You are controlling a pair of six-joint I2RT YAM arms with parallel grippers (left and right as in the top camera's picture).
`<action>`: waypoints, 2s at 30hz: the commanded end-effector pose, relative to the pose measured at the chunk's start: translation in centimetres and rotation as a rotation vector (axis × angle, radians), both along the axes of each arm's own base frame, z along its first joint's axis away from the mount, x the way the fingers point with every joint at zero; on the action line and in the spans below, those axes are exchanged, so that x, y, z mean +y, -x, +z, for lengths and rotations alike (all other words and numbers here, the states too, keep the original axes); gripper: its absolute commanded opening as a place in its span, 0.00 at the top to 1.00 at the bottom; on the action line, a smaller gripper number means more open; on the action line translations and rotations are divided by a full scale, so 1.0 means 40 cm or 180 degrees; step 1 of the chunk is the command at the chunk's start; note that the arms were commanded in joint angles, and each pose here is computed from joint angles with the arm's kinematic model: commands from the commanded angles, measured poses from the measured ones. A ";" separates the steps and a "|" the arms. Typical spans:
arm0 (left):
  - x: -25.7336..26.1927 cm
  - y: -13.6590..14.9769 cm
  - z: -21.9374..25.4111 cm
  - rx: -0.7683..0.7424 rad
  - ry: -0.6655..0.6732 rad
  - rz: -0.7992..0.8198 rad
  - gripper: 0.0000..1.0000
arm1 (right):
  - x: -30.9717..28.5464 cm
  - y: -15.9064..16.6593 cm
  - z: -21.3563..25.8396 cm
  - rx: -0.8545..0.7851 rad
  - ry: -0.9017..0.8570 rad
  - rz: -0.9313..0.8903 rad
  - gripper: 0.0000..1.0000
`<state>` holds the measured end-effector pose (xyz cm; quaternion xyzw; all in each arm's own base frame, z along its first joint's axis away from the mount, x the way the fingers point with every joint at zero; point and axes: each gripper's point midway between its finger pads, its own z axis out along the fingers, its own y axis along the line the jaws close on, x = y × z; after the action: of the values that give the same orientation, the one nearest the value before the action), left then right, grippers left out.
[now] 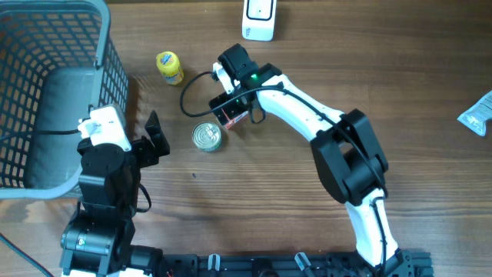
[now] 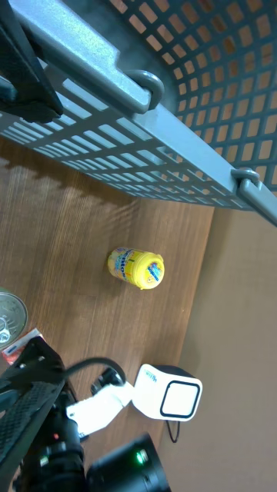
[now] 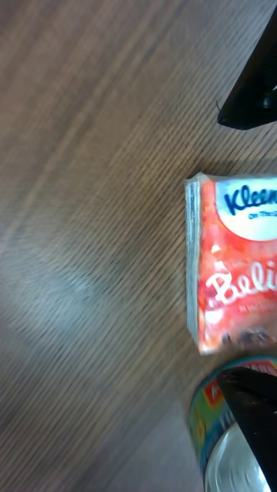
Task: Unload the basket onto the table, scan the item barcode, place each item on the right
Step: 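Lift the Kleenex pack and turn it with the right gripper, then raise the Kleenex pack up to the white scanner box with right gripper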
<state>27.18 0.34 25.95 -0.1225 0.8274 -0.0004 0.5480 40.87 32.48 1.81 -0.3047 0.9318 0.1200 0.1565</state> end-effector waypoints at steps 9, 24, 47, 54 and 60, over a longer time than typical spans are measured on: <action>-0.003 -0.009 -0.016 0.0067 0.0037 0.0001 0.00 | -0.008 -0.001 -0.028 0.0030 0.0133 -0.0039 0.01; -0.004 -0.015 -0.032 0.0146 0.0023 0.0001 0.00 | -0.033 0.010 -0.013 0.0270 0.0188 -0.0611 0.49; -0.004 -0.013 -0.036 0.0174 0.0020 0.0001 0.00 | -0.070 0.299 0.184 0.3292 -0.0556 -0.1371 0.86; -0.004 -0.013 -0.037 0.0175 0.0020 0.0001 0.00 | -0.077 0.355 0.235 0.3824 -0.0538 -0.1524 0.88; -0.004 -0.011 -0.039 0.0192 0.0017 0.0001 0.00 | -0.053 0.355 0.261 0.3982 -0.0760 -0.1499 0.84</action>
<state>27.63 0.26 24.51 -0.1196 0.8433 0.0072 0.5240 26.41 29.36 11.46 0.0470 0.8824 0.3114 -0.3494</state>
